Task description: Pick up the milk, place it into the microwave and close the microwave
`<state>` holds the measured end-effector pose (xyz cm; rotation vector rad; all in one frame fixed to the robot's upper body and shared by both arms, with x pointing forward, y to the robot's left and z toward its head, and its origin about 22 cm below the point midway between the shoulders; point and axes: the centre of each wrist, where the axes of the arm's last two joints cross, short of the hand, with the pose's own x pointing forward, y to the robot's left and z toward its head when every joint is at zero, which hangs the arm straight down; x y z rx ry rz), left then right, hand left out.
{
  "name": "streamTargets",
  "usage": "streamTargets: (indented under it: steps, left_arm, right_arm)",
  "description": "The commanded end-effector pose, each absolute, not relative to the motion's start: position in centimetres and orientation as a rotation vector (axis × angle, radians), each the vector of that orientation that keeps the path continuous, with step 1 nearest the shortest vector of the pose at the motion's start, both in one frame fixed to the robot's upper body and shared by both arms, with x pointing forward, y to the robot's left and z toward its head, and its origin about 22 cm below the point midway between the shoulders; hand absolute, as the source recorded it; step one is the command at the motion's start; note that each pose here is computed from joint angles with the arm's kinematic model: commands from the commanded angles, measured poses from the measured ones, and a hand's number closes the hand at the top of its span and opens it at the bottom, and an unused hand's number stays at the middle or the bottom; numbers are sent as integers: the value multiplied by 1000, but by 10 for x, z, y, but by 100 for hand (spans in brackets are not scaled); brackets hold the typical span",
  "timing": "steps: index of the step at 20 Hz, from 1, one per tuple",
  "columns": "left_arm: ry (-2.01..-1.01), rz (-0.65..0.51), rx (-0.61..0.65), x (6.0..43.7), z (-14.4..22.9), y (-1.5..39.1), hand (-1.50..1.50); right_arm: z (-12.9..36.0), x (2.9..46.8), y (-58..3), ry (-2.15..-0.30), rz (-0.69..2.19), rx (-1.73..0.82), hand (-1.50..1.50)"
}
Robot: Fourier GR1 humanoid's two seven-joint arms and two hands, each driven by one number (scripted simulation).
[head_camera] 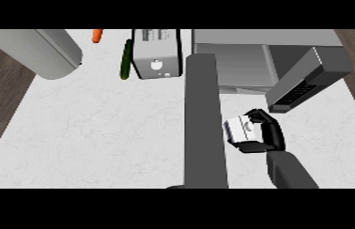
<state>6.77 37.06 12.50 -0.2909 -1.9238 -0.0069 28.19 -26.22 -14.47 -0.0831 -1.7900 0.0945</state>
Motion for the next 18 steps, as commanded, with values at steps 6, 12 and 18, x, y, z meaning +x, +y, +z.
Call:
streamTargets:
  steps: [6,12,18]
  left_arm:
    - [-1899,-10,-259,81,114,384,-150]
    - [-1905,-17,-300,92,123,378,-150]
    - [-1914,-39,-307,97,119,382,-150]
  right_arm:
    - [-94,342,-253,-1897,147,-152,150]
    - [-64,373,-251,-1848,180,-194,150]
    - [-35,391,-273,-1834,215,-217,150]
